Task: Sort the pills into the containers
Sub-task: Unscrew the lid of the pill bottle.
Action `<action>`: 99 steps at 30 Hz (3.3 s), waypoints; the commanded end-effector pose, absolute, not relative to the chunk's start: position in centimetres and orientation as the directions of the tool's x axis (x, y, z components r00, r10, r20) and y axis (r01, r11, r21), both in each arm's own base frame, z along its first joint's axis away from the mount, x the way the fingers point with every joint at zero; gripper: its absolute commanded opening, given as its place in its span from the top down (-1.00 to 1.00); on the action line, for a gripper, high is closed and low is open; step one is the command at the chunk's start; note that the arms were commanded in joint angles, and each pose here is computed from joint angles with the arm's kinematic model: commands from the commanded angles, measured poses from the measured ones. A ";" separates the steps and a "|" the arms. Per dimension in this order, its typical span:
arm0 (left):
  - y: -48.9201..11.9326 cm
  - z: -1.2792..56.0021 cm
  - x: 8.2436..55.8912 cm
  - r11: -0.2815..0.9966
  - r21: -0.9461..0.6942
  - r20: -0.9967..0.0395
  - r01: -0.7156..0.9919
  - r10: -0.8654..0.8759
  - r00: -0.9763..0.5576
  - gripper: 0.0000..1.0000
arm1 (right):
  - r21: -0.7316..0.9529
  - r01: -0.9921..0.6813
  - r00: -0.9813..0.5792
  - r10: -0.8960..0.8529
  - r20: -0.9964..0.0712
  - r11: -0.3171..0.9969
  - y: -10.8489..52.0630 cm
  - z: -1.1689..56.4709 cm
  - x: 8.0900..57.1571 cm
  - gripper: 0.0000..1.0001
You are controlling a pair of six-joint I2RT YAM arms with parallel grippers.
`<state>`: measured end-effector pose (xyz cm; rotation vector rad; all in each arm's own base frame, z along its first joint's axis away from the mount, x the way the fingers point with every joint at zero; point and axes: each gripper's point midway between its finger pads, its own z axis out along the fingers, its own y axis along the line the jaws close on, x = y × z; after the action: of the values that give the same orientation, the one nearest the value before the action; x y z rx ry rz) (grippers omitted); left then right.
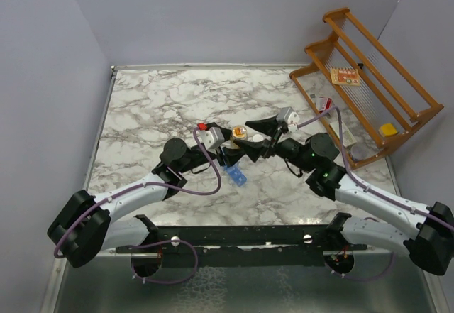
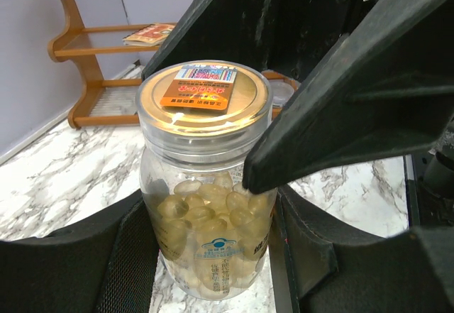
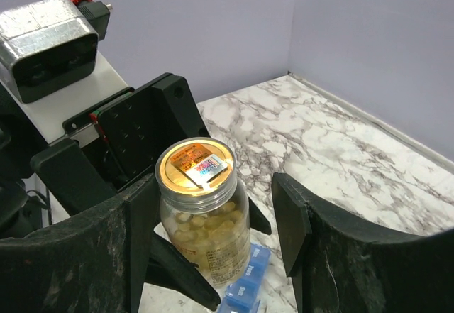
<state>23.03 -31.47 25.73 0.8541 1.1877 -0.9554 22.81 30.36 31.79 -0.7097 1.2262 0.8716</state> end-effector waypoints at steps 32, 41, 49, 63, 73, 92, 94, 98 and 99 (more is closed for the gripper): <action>-31.8 25.7 23.1 0.389 0.072 -0.980 0.918 -0.143 0.138 1.00 | 0.003 -0.879 0.148 0.278 -0.949 0.477 32.0 34.9 22.7 0.03; -31.8 26.1 22.9 0.387 0.074 -0.979 0.919 -0.150 0.142 1.00 | -0.005 -0.886 0.135 0.246 -0.960 0.464 32.6 34.3 22.7 0.21; -31.9 26.4 22.7 0.379 0.075 -0.977 0.922 -0.158 0.144 1.00 | -0.027 -0.874 0.146 0.209 -0.967 0.486 32.1 33.7 22.8 0.32; -32.6 26.6 16.7 0.061 0.207 -0.964 0.976 -0.159 0.214 1.00 | -0.139 -0.919 0.173 0.061 -0.983 0.368 31.8 32.4 20.0 0.98; -32.5 26.2 11.2 -0.290 0.224 -0.970 0.931 -0.163 0.183 1.00 | -0.160 -0.959 0.180 0.068 -0.981 0.234 31.0 32.2 16.3 0.98; -30.6 26.9 6.9 -0.560 0.262 -0.964 0.786 -0.184 0.190 1.00 | -0.216 -0.975 0.212 0.073 -0.975 -0.047 31.4 32.8 11.5 -0.01; -31.1 26.6 7.6 -0.537 0.244 -0.969 0.807 -0.173 0.178 1.00 | -0.231 -0.973 0.230 0.084 -0.969 0.002 31.2 33.6 12.2 -0.17; -32.4 25.1 9.3 -0.500 0.170 -0.984 0.849 -0.124 0.125 1.00 | -0.259 -0.960 0.272 0.137 -0.952 0.103 30.4 36.0 13.1 -0.29; -32.7 24.7 9.7 -0.500 0.145 -0.989 0.854 -0.108 0.105 1.00 | -0.261 -0.955 0.281 0.149 -0.948 0.141 30.2 36.7 13.5 -0.30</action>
<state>9.13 -31.75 25.06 1.5610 0.7601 -1.4868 10.91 31.31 32.64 -1.2933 0.9560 1.1355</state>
